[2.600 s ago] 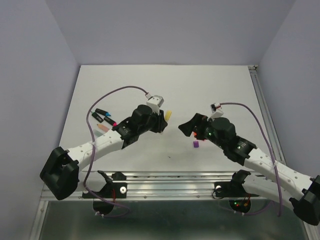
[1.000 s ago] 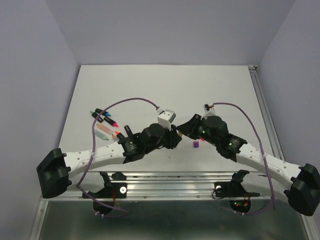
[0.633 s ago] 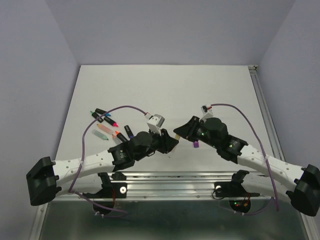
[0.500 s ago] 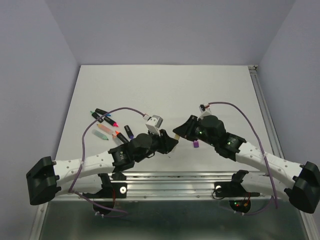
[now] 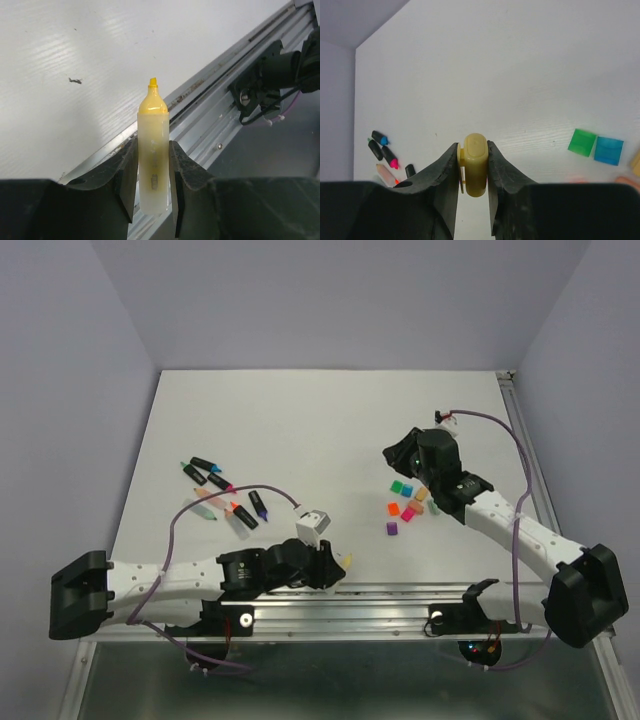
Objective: Open the pen caps
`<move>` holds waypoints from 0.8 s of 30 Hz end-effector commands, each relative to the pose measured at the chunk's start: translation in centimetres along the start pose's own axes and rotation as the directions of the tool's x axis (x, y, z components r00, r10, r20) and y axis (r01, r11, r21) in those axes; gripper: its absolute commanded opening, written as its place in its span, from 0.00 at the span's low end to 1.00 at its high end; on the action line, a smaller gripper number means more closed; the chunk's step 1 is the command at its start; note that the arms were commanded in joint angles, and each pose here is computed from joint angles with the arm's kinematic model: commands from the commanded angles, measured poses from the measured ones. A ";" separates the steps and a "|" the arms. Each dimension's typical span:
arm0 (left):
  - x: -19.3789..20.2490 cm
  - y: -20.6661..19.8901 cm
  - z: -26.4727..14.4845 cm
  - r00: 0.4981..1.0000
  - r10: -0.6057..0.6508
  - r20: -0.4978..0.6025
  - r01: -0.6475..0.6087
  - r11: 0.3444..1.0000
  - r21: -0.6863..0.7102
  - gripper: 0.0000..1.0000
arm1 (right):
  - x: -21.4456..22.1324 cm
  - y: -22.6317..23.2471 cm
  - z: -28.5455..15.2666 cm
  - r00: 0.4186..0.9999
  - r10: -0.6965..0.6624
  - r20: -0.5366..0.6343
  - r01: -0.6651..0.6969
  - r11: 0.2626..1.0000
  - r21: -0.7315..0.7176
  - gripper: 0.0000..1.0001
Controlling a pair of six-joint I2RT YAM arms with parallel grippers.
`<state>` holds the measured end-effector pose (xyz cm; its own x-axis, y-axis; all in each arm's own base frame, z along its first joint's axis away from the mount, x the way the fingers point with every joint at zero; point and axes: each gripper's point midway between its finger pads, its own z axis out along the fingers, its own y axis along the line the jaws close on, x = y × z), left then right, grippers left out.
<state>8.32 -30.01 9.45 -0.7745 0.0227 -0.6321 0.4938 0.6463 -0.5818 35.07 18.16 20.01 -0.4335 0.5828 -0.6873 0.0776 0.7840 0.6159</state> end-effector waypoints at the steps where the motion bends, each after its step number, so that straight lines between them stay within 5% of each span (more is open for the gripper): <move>1: -3.9 -0.5 -0.5 0.988 -0.053 0.146 0.062 0.997 -0.055 0.00 | 0.9 0.8 -0.2 0.996 -0.064 -0.057 0.060 0.997 -0.056 0.05; 12: -10.5 6.2 -0.2 0.951 -0.092 0.295 0.210 0.894 -0.396 0.00 | 7.2 -8.5 0.2 0.967 -0.134 -0.215 0.177 0.965 0.195 0.22; 24: -12.8 11.5 -0.1 0.933 -0.114 0.340 0.293 0.789 -0.540 0.00 | 9.5 -11.8 1.5 0.946 -0.138 -0.293 0.233 0.919 0.318 0.30</move>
<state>22.43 -22.93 8.77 -0.6922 -0.2627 -0.6722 -0.0146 0.9363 -0.3509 30.80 15.29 5.36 -0.7022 0.3770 -0.6040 0.2343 0.9234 0.3040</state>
